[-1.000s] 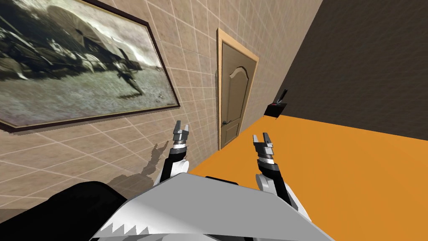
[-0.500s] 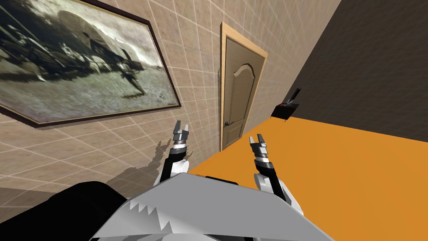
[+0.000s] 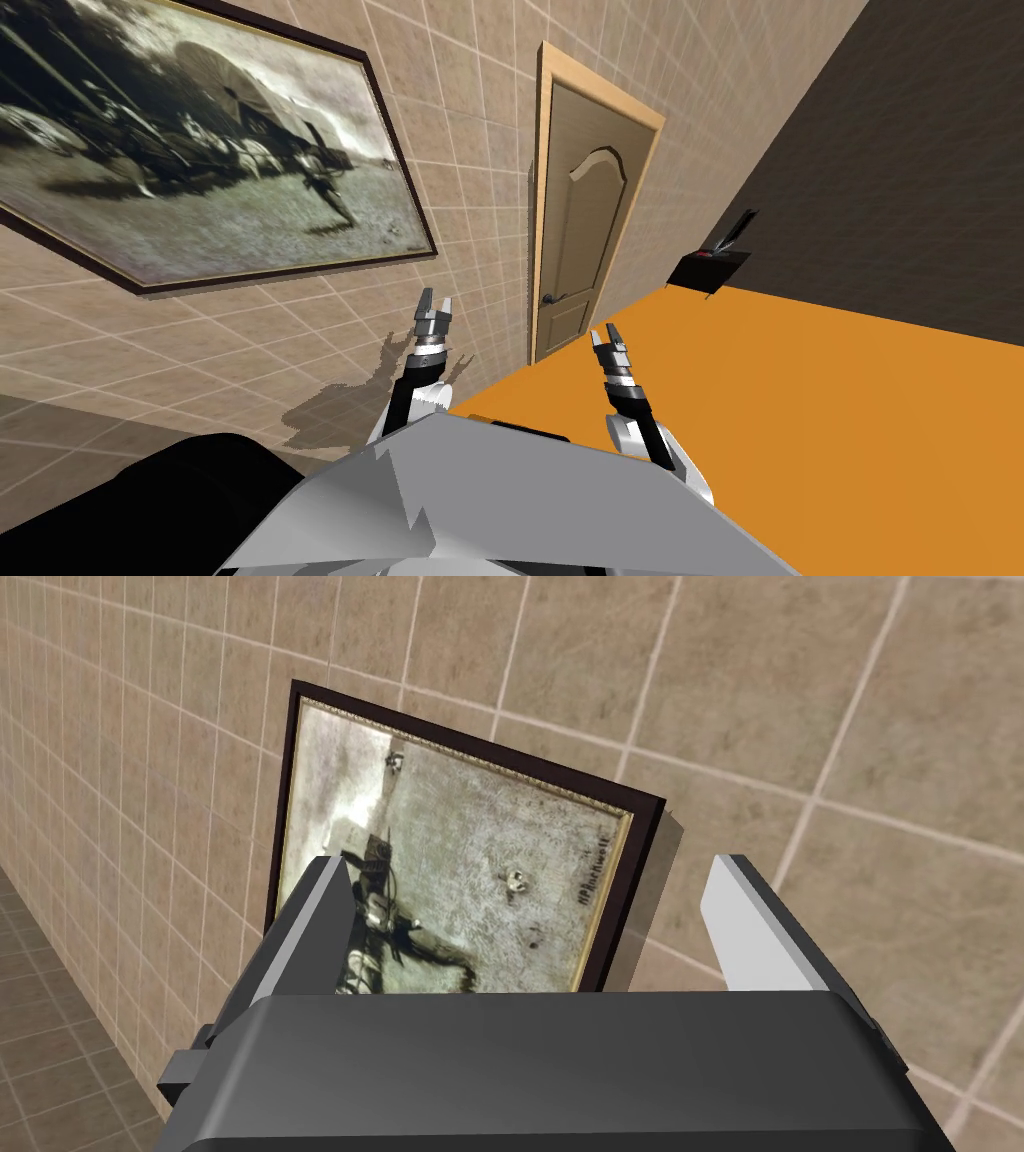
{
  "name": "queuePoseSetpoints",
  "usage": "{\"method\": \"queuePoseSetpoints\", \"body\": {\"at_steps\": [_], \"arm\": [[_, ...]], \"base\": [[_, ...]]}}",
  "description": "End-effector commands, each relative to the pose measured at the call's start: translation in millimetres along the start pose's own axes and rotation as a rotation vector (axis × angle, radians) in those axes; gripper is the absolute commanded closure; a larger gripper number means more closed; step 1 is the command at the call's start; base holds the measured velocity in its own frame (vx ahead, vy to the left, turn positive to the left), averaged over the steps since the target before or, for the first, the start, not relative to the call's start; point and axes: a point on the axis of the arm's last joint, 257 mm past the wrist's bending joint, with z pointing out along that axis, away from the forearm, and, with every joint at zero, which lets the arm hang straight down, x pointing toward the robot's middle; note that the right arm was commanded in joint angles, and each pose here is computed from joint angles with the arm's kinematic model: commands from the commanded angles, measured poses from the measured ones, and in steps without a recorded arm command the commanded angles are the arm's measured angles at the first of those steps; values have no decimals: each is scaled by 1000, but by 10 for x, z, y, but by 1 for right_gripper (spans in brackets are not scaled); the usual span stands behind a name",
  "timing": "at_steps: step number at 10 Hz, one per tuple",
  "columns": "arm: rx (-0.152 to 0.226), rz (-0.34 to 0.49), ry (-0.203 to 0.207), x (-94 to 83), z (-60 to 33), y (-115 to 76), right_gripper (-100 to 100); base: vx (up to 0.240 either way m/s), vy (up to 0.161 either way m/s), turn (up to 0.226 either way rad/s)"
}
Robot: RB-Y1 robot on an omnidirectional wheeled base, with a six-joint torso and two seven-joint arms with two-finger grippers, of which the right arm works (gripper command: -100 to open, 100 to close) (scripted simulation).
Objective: Pull the door open
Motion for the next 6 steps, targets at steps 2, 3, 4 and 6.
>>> {"method": "queuePoseSetpoints", "body": {"at_steps": [2, 3, 4, 6], "arm": [[37, 3, 13, -13, -35, -185, -100], [57, 4, 22, -18, -49, -289, -100], [73, 5, 31, -19, -54, -373, -100], [97, 5, 38, -34, -81, -492, -100]], "base": [[62, -65, 110], [47, -43, 140], [60, -65, 177], [60, -59, 125]]}}
